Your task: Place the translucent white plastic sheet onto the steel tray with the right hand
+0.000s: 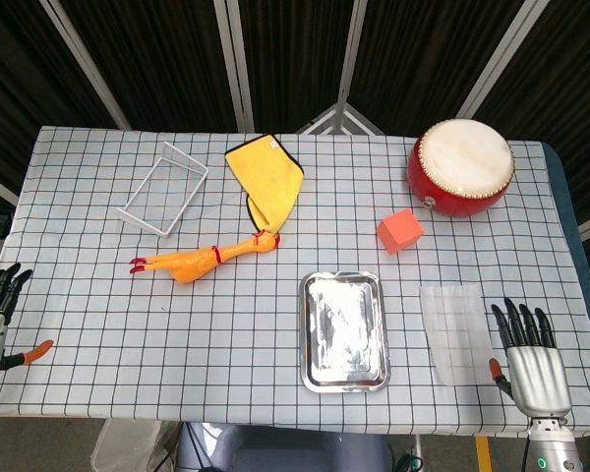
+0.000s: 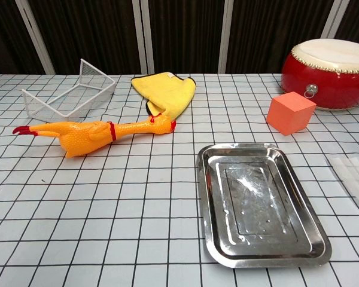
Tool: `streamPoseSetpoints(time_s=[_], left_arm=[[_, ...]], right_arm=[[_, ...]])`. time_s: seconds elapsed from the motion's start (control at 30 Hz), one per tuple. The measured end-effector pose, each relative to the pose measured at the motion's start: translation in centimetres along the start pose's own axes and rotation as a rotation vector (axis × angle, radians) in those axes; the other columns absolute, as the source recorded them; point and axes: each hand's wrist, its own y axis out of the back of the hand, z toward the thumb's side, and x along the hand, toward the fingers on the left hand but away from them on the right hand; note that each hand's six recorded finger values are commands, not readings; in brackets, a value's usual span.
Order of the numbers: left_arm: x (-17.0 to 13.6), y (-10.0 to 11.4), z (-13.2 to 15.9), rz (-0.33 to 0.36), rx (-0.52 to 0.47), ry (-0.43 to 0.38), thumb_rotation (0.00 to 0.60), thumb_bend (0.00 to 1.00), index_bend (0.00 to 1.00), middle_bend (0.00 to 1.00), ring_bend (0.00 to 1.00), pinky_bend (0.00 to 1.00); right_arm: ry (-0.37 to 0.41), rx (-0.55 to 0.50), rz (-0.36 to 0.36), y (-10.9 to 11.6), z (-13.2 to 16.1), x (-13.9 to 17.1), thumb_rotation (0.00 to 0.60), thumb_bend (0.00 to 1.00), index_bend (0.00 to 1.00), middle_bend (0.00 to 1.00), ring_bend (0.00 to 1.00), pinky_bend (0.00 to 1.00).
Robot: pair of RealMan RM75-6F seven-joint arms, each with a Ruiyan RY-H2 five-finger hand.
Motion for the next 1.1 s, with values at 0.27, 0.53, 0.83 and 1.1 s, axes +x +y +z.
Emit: streamPoseSetpoints(time_s=[0.27,0.53,0.83,1.1], left_arm=[[0.1,0.1,0.0,0.006,-0.001,-0.001,0.6,0.0,0.0,0.0,0.0,0.0],[0.3,0.2,-0.1,0.011,-0.003,0.005,0.6,0.0,0.0,0.0,0.0,0.0],[0.3,0.2,-0.2,0.012,-0.007,0.011,0.6,0.0,0.0,0.0,0.0,0.0],[0.3,0.3,-0.1,0.014,-0.009,0.012,0.6,0.0,0.0,0.0,0.0,0.0]], right_arm=[[0.011,0.007,0.017,-0.5,0.4,0.3,0.6,0.4,0.0,0.0,0.0,0.0],[0.049,0.002,0.069,-1.9,2.0,1.1,0.6,0.4,0.0,0.0,0.0,0.0],[0.035,0.063,0.174,-5.8,2.7,0.7,0.6,0.4,0.0,0.0,0.0,0.0],[-0.032,0.113,0.248,-8.4,1.2,0.5,0.6,0.41,0.0,0.0,0.0,0.0]])
